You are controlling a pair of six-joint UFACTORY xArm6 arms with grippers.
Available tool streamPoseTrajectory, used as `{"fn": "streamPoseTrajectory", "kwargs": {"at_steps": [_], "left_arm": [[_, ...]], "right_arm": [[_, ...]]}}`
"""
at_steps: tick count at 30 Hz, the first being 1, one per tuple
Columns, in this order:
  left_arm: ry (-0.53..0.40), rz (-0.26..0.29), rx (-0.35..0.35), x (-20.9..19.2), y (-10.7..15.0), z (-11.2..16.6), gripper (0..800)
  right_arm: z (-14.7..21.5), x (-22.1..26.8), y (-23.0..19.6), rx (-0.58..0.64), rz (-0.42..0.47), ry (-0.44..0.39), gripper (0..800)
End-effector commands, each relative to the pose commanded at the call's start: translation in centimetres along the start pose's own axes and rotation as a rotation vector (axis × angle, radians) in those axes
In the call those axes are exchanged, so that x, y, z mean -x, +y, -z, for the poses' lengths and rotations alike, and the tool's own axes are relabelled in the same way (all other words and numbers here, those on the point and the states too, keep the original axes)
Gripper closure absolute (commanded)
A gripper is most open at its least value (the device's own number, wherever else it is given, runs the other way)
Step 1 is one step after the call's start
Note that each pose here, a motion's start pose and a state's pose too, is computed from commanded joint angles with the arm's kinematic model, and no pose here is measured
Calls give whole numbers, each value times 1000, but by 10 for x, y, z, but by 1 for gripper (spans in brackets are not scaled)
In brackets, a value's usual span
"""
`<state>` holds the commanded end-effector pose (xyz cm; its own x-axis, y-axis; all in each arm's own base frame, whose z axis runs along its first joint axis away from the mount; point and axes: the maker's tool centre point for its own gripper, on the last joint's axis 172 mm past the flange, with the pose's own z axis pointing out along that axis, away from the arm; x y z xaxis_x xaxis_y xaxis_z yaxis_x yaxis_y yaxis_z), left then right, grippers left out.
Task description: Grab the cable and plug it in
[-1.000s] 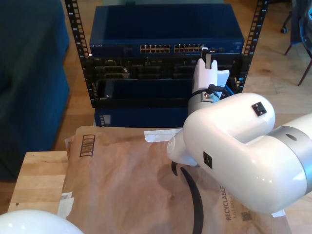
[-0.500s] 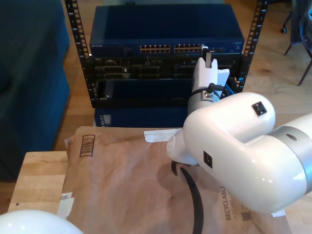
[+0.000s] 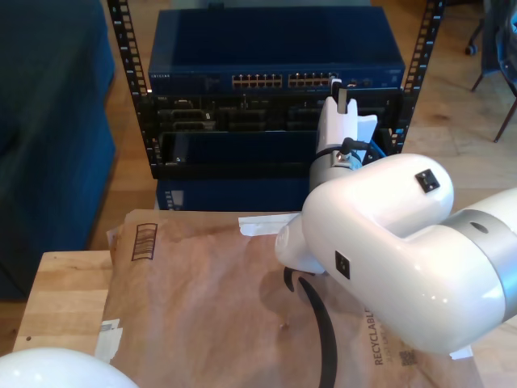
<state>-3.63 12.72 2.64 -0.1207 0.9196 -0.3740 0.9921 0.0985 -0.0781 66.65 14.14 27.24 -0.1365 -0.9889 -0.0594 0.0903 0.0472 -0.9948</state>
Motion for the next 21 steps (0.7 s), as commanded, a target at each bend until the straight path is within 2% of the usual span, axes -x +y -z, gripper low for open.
{"fn": "streamPoseTrajectory", "kwargs": {"at_steps": [21], "left_arm": [[0, 0, 0, 0, 0, 0, 0]], "right_arm": [[-11, -9, -3, -7, -4, 9, 800]]}}
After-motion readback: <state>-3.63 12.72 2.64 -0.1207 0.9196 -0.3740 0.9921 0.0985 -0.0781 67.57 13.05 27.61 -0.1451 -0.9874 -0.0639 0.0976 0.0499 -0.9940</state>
